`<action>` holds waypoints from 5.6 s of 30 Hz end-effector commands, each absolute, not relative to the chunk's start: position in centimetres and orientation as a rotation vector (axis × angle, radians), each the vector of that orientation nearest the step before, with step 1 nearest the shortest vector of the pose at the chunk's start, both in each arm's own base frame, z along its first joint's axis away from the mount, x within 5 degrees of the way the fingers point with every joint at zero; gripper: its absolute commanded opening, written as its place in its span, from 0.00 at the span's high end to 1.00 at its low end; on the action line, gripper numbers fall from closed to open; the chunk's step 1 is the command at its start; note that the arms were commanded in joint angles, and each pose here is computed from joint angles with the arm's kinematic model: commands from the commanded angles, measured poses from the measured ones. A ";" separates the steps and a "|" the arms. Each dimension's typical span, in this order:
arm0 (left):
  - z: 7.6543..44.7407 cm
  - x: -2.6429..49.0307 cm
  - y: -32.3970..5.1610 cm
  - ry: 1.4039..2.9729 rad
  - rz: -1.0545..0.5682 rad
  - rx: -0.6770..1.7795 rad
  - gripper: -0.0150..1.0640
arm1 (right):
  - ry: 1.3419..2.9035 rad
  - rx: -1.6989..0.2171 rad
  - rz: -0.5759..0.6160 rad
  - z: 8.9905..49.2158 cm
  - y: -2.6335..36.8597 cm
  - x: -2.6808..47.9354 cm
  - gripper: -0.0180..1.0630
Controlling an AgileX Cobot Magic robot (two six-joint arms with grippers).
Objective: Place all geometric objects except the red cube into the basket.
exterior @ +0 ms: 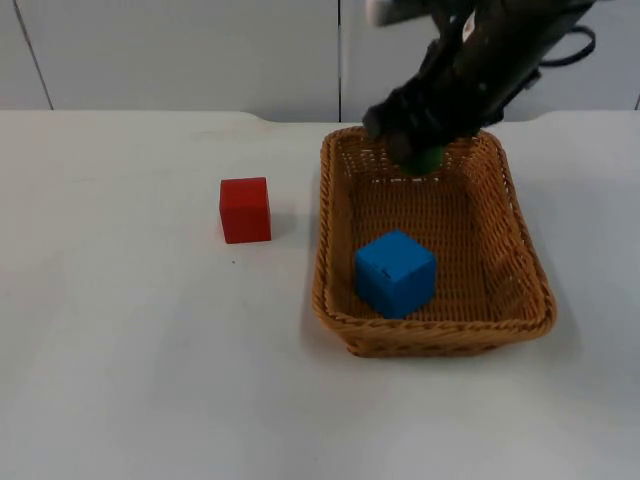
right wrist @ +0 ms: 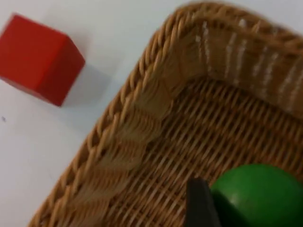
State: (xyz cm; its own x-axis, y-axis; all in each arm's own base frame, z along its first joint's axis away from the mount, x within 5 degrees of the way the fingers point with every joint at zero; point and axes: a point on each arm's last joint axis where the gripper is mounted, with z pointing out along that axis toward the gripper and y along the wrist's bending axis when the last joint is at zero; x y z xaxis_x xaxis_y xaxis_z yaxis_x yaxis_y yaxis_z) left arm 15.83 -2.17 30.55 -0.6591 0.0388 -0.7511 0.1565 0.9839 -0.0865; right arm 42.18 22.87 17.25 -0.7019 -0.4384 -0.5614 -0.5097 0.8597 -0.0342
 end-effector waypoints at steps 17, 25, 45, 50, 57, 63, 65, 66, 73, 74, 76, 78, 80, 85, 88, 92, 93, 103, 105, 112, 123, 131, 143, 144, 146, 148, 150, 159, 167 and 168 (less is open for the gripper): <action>30.6 15.7 -2.1 2.281 -0.173 0.135 0.01 | 2.518 -0.619 0.179 15.6 22.9 42.4 0.24; 30.6 15.7 -2.1 2.281 -0.173 0.135 0.01 | 2.394 -0.596 0.214 24.3 22.2 40.6 0.23; 31.5 14.4 -2.0 2.222 -0.176 0.137 0.01 | 2.073 -0.528 0.280 41.3 14.4 26.6 0.23; 32.9 12.0 -2.0 2.128 -0.179 0.143 0.01 | 2.039 -0.517 0.295 40.8 12.6 23.1 0.23; 33.9 8.4 -1.8 2.054 -0.178 0.164 0.01 | 1.987 -0.494 0.328 39.4 10.0 18.3 0.23; 34.2 4.3 -1.6 1.964 -0.161 0.188 0.01 | 1.933 -0.503 0.319 38.0 7.3 13.3 0.23; 34.0 3.1 -1.5 1.932 -0.159 0.192 0.01 | 1.916 -0.499 0.322 37.5 6.4 11.7 0.23; 34.0 2.8 -1.5 1.922 -0.159 0.193 0.01 | 1.905 -0.496 0.324 37.3 6.1 11.1 0.23; 30.9 0.6 -1.4 1.904 -0.173 0.184 0.01 | 1.829 -0.476 0.338 35.4 3.9 7.1 0.23; 30.4 0.2 -1.4 1.902 -0.168 0.187 0.01 | 1.825 -0.475 0.339 34.8 3.3 6.0 0.23; 29.7 -0.7 -1.2 1.882 -0.142 0.192 0.01 | 1.830 -0.477 0.338 34.4 2.8 5.0 0.23; 29.4 -0.6 -1.1 1.908 -0.132 0.178 0.01 | 1.842 -0.480 0.336 33.9 2.2 4.0 0.23; 28.8 -0.7 -0.8 1.965 -0.113 0.155 0.01 | 1.845 -0.478 0.338 33.6 1.4 2.6 0.23; 28.7 -0.6 -0.5 1.976 -0.098 0.102 0.01 | 1.857 -0.476 0.339 32.7 0.1 0.2 0.23; 28.7 -0.6 -0.4 1.977 -0.089 0.082 0.01 | 1.868 -0.468 0.345 32.1 -0.5 -0.9 0.23; 28.7 -0.6 -0.3 1.980 -0.083 0.078 0.01 | 1.918 -0.444 0.315 30.9 -1.4 -2.0 0.23; 28.7 -0.6 -0.3 1.982 -0.081 0.078 0.01 | 1.930 -0.438 0.312 30.8 -1.5 -2.0 0.23; 27.4 -0.5 0.1 2.064 -0.011 0.085 0.01 | 1.987 -0.444 0.364 28.4 -0.3 -0.7 0.23; 27.4 -0.5 0.1 2.064 -0.011 0.085 0.01 | 2.016 -0.451 0.348 28.0 -0.3 -0.6 0.23; 27.4 -0.5 0.1 2.064 -0.011 0.085 0.01 | 2.010 -0.474 0.354 28.0 -0.2 -0.7 0.23; 27.4 -0.5 0.1 2.064 -0.011 0.085 0.01 | 2.002 -0.505 0.350 28.0 -0.1 -0.7 0.23; 27.4 -0.5 0.1 2.064 -0.011 0.085 0.01 | 2.002 -0.505 0.349 28.0 -0.1 -0.7 0.06; 27.4 -0.5 0.1 2.064 -0.011 0.085 0.01 | 2.002 -0.505 0.350 28.0 -0.1 -0.7 0.01; 27.4 -0.5 0.1 2.064 -0.011 0.085 0.01 | 2.002 -0.505 0.350 28.0 -0.1 -0.7 0.01; 27.4 -0.5 0.1 2.064 -0.011 0.085 0.01 | 2.003 -0.503 0.348 28.0 -0.1 -0.7 0.01; 27.4 -0.5 0.1 2.064 -0.011 0.085 0.01 | 2.005 -0.489 0.340 28.0 -0.1 -0.7 0.01; 27.4 -0.5 0.1 2.064 -0.011 0.085 0.01 | 2.013 -0.443 0.312 28.0 -0.1 -0.8 0.01; 27.4 -0.5 0.1 2.064 -0.011 0.085 0.01 | 2.042 -0.191 0.162 28.0 0.1 -0.8 0.01; 27.4 -0.5 0.1 2.064 -0.011 0.085 0.01 | 2.045 -0.110 0.113 28.0 0.2 -0.7 0.01; 27.4 -0.5 0.1 2.064 -0.011 0.085 0.01 | 2.045 -0.110 0.113 28.0 0.2 -0.7 0.01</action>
